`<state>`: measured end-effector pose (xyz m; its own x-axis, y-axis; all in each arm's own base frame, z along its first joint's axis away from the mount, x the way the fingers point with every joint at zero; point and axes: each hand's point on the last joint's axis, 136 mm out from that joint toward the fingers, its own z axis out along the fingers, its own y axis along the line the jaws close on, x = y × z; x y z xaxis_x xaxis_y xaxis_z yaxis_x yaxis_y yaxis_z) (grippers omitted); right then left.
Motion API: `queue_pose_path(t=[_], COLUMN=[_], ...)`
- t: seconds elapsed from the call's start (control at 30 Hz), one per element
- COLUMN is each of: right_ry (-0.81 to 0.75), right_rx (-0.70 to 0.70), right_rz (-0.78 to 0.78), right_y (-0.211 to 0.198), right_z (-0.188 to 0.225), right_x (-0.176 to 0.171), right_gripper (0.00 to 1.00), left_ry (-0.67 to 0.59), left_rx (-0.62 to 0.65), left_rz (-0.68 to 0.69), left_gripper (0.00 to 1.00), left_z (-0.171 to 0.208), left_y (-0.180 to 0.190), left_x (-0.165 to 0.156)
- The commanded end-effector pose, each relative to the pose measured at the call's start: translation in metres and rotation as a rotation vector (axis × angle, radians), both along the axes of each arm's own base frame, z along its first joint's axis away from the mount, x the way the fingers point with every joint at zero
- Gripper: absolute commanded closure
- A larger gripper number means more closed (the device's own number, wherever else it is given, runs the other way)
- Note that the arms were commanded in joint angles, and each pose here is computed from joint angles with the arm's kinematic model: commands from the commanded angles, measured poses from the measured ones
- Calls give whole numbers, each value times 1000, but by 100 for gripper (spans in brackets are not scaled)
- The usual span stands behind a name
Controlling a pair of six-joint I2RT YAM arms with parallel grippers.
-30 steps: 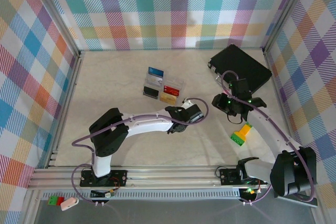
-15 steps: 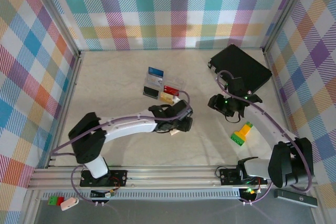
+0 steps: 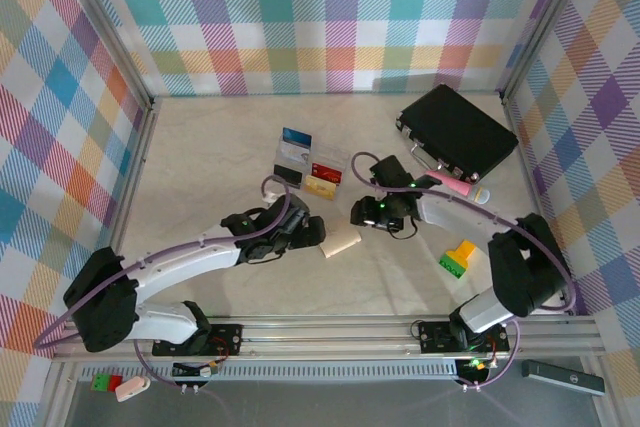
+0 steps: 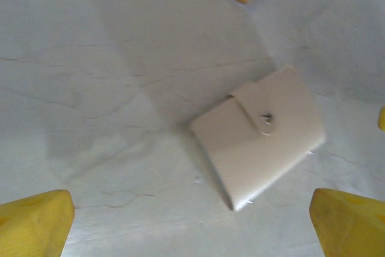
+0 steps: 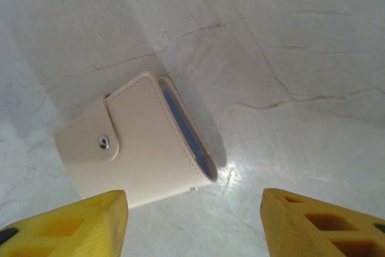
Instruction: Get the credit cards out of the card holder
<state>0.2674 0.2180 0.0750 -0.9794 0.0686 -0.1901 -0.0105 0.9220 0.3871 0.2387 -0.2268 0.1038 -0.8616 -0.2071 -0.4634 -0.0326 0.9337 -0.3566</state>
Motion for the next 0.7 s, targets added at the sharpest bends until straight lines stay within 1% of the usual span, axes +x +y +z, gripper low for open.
queue_pose_path(t=[0.0,0.07,0.2,0.3,0.47,0.67], right_ry=[-47,-49,-43,-37,-23,23], right_rx=[-80,-113,-146,-187,-256,-353], right_rz=[-46,-51,-43,-28,-24,-41], right_y=[-2,0,12,20,26,9], right_z=[2,-2,-14,-24,-38,-49], right_x=[19,24,33,39,47,38], right_gripper=[37,34,27,23,22,23], left_ry=[-34,-45,-35,-23,7,35], left_rx=[-62,-52,-40,-50,-69,-98], left_rz=[103,109,134,142,151,158], left_gripper=[0,0,0,0,0,0], left_z=[17,22,19,17,11,4], left_y=[18,26,43,46,45,40], left_x=[7,4,0,0,0,-1])
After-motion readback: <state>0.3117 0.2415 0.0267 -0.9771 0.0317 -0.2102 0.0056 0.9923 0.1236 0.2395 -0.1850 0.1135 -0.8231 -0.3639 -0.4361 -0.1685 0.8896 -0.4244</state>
